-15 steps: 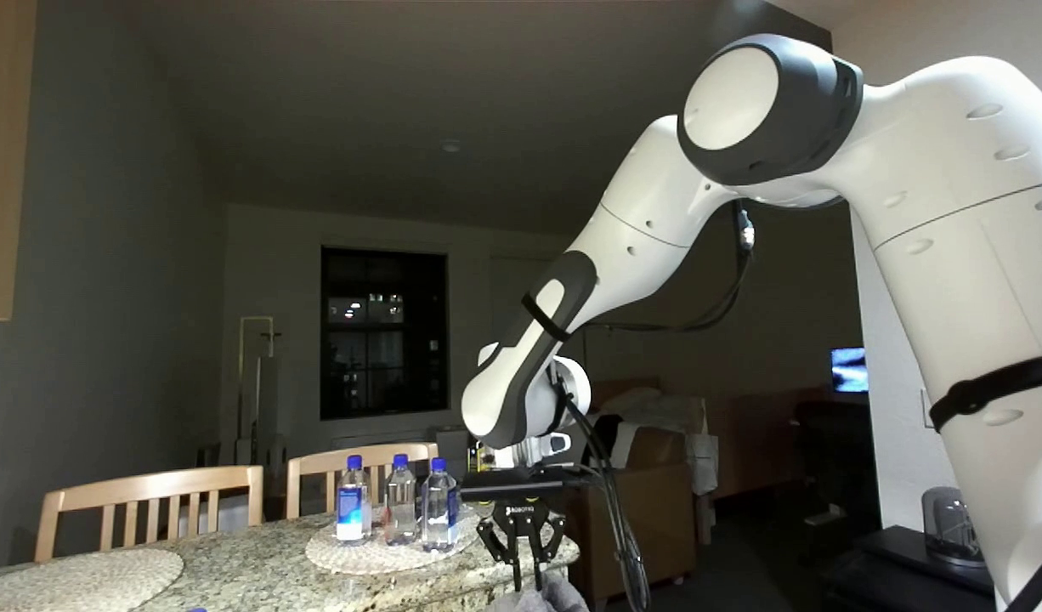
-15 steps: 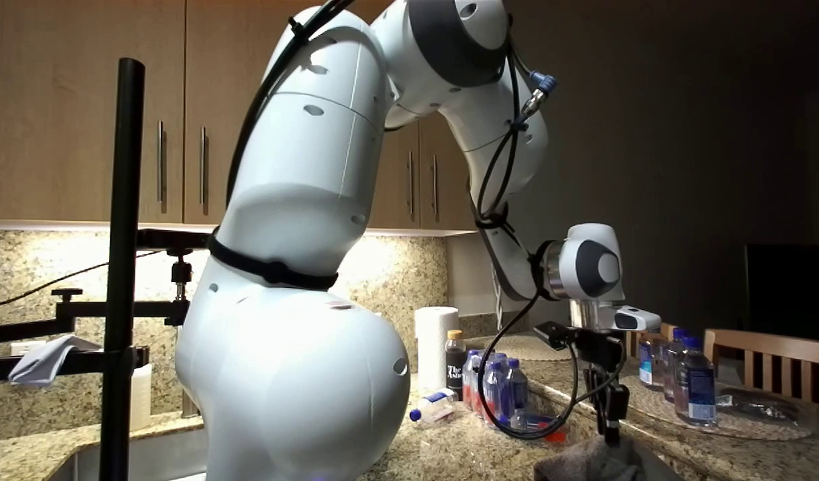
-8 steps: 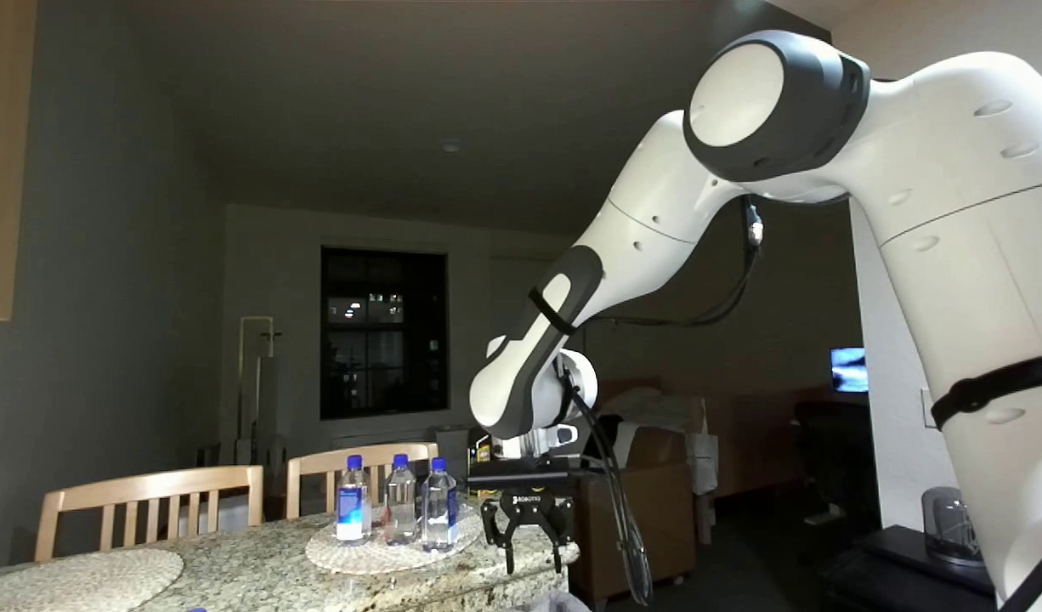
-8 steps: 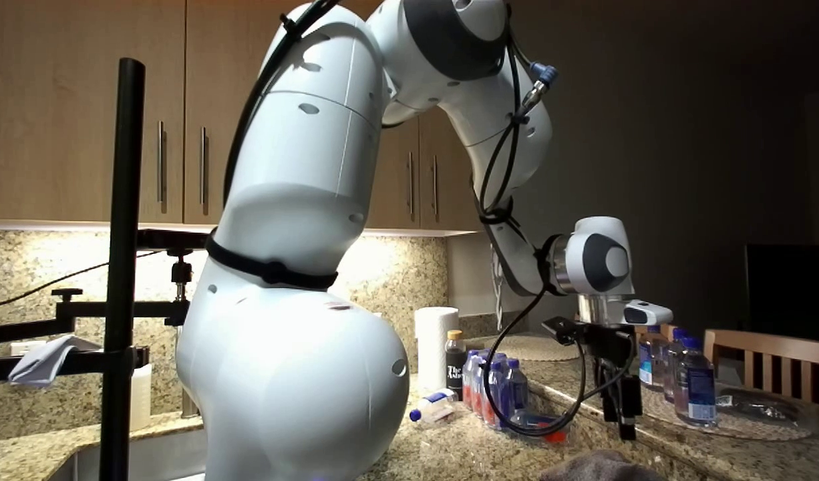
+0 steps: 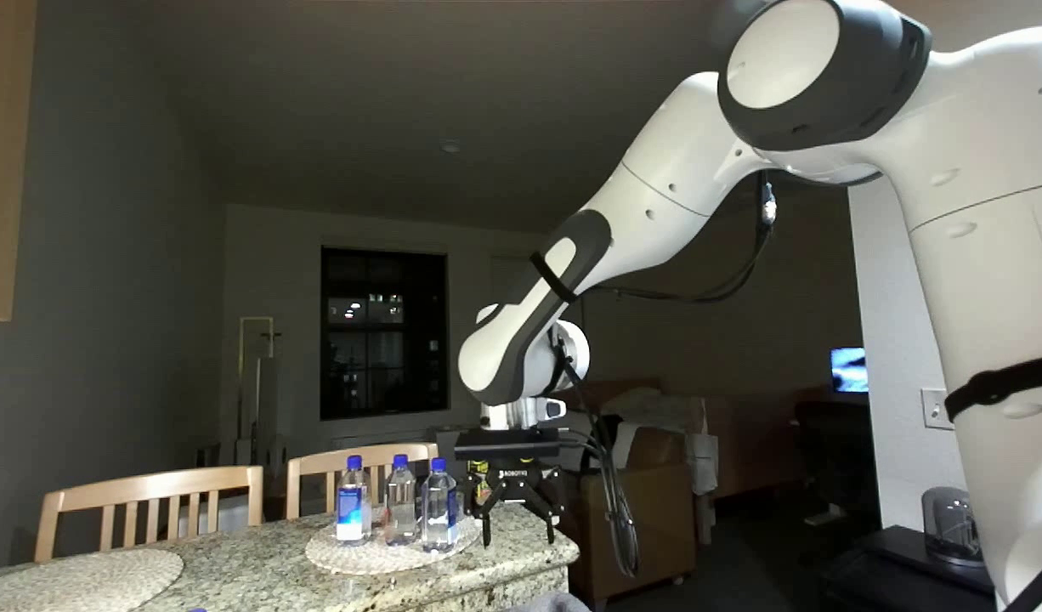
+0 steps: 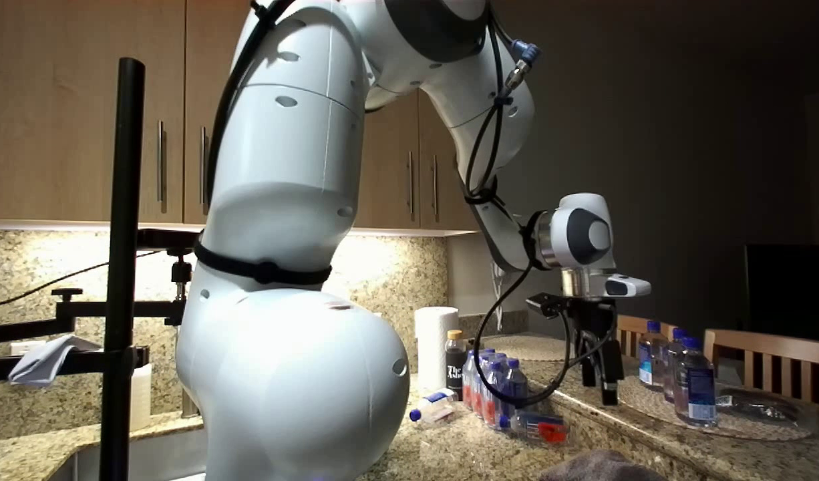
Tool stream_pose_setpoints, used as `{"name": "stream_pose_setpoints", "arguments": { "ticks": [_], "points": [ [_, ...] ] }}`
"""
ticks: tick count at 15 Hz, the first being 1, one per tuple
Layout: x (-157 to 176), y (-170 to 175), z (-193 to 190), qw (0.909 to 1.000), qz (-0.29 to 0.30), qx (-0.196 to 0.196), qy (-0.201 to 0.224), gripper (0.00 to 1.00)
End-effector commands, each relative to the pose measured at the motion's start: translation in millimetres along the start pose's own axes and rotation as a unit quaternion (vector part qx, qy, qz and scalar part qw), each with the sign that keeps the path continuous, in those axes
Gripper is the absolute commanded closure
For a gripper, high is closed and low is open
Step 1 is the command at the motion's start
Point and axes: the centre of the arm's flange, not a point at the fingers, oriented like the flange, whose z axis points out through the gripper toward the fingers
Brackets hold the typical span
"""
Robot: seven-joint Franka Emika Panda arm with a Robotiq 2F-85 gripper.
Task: Move the towel to the right
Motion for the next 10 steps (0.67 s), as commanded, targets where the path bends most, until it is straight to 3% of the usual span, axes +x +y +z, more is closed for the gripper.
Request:
{"name": "stream_pose_setpoints", "arguments": {
  "ticks": [1, 6, 10],
  "points": [
    [-38.2, 0.4, -32.1, 0.9973, -0.063, -0.013, -0.035, 0.0],
    [-69.1, -16.0, -56.2, 0.982, -0.182, -0.013, -0.049, 0.0],
    [-70.6, -23.1, -60.8, 0.96, -0.276, 0.008, -0.047, 0.0]
  ]
}}
